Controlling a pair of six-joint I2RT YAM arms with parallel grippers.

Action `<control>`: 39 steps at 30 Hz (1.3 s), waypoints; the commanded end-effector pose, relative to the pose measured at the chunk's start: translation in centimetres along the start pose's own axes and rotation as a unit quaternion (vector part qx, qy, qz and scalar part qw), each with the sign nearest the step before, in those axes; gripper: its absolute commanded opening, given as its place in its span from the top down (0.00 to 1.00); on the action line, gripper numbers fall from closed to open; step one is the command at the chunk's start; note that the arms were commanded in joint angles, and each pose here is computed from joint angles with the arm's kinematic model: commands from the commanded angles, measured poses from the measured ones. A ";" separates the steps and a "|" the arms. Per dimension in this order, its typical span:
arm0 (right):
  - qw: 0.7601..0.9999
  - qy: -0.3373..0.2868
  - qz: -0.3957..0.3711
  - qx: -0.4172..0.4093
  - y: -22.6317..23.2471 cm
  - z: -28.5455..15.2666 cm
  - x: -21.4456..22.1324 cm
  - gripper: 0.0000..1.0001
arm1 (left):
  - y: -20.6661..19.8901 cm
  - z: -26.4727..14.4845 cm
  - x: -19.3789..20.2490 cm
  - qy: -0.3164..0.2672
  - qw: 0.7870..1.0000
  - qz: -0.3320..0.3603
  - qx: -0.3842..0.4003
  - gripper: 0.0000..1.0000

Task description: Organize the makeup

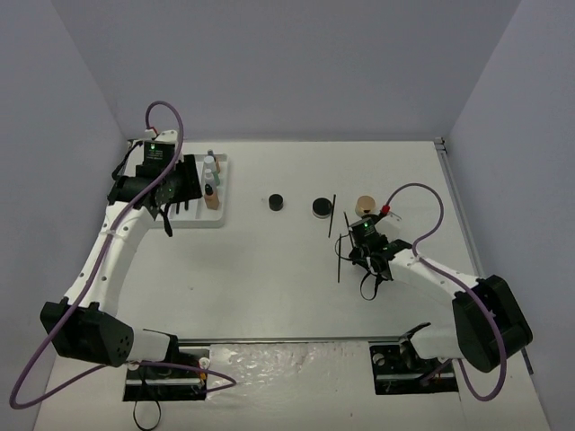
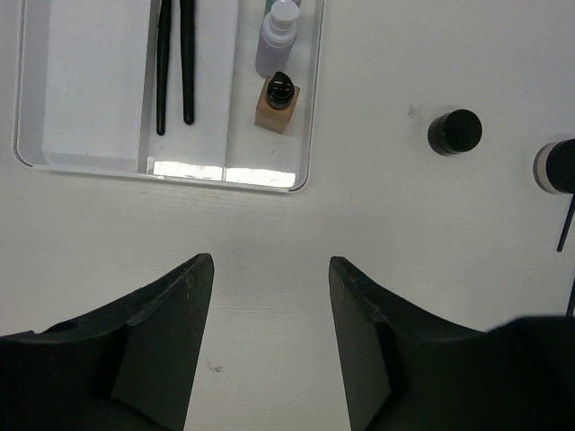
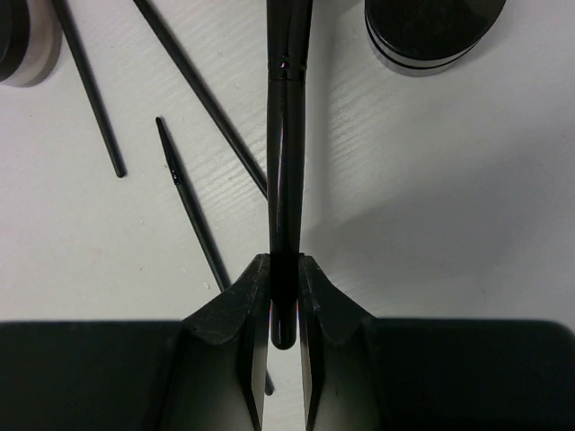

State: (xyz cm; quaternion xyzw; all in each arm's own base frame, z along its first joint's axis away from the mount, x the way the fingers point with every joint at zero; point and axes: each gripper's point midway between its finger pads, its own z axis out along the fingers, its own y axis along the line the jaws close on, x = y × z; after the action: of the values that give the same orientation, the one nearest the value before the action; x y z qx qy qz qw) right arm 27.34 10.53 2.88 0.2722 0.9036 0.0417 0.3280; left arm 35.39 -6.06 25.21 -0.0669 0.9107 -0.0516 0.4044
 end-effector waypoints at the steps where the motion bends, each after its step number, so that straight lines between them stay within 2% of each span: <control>1: 0.999 -0.044 -0.013 -0.015 0.7 -2.4 -2.3 1.00 | -2.8 -2.0 -2.6 -0.040 0.998 -0.011 0.045 0.49; 5: 0.994 -0.075 -0.053 -0.065 3.1 -5.2 -3.2 1.00 | -5.8 -2.8 -2.4 -0.035 0.995 -0.015 0.097 0.49; 8: 0.980 -0.114 -0.107 -0.120 6.1 -8.4 -4.0 1.00 | -9.4 -3.8 -2.4 -0.036 0.986 -0.017 0.161 0.49; 10: 0.967 -0.136 -0.127 -0.173 8.8 -11.0 -4.4 1.00 | -11.4 -4.4 -2.3 -0.036 0.980 -0.026 0.193 0.48; 12: 0.952 -0.153 -0.147 -0.220 10.7 -12.8 -5.0 1.00 | -14.5 -5.4 -2.3 -0.041 0.969 -0.022 0.241 0.44; 15: 0.926 -0.178 -0.144 -0.301 13.8 -15.9 -6.0 1.00 | -17.9 -6.4 -1.9 -0.039 0.957 -0.023 0.288 0.40; 23: 0.872 -0.214 -0.153 -0.413 18.5 -20.6 -7.4 1.00 | -25.0 -8.6 -1.7 -0.058 0.922 -0.026 0.381 0.35; 26: 0.857 -0.218 -0.153 -0.441 19.7 -21.7 -7.5 1.00 | -26.9 -8.8 -1.2 -0.059 0.913 -0.026 0.404 0.35; 35: 0.840 -0.213 -0.151 -0.476 21.2 -22.9 -7.3 1.00 | -29.8 -8.9 -0.6 -0.064 0.899 -0.031 0.433 0.36; 39: 0.838 -0.213 -0.148 -0.480 21.4 -23.0 -7.3 1.00 | -30.3 -8.7 -0.2 -0.063 0.897 -0.029 0.436 0.47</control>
State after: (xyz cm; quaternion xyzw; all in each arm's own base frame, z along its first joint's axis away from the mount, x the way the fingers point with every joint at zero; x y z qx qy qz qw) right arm 27.45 25.96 25.22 -0.0584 0.7616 0.3134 0.5642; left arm 31.27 -34.44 31.68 0.0861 0.8114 -0.4086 0.4090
